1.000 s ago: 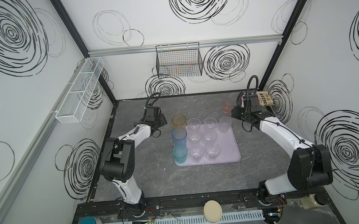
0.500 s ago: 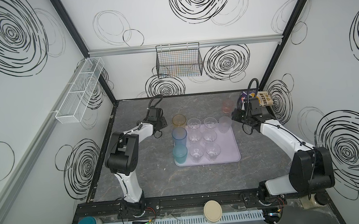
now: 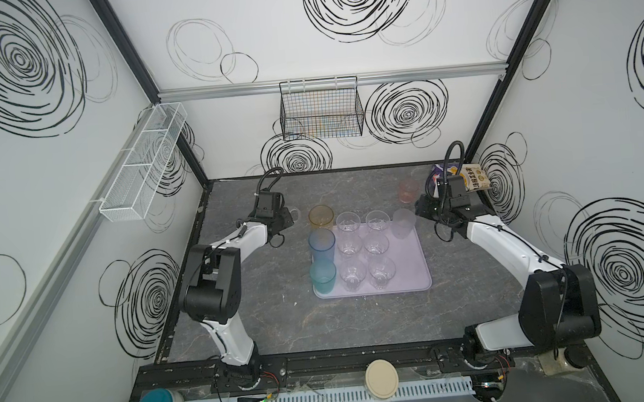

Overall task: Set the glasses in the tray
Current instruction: 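Close the left gripper on the frosted glass and lift it, then carry the frosted glass over the tray and lower it beside the others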

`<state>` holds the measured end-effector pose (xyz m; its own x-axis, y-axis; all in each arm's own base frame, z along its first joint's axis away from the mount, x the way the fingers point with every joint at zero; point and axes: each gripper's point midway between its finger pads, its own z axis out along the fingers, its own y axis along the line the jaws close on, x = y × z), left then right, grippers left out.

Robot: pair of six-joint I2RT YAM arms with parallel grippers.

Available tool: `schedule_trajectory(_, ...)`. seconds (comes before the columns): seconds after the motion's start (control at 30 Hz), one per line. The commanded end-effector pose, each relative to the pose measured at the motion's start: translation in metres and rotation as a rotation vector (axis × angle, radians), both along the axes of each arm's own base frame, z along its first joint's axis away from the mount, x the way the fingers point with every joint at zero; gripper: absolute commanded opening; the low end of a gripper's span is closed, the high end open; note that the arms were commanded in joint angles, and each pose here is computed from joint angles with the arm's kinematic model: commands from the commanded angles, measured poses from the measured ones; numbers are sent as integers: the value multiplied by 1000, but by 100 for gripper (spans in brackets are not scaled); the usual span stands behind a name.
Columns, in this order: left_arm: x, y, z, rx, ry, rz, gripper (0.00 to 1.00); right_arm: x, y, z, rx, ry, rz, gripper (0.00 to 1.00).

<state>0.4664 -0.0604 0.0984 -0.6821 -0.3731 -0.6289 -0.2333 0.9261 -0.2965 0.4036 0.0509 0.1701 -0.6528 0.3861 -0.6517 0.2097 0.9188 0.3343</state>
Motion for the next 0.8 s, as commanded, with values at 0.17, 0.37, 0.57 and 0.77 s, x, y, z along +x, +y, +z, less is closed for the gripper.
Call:
schedule_trajectory(0.17,-18,19,130,103,-250,13,0,-8,0,13,0,-31,-7,56)
schedule_trajectory(0.37,-44,-52,189,190,-351,-163,0,-17,-7,16,-9,-50,-26,56)
schedule_trajectory(0.57,-100,-218,184,135,-329,-579,0,-28,-23,16,20,-60,-65,56)
schedule_trajectory(0.77,-153,-321,147,94,-236,-858,1,-43,-54,20,51,-68,-132,56)
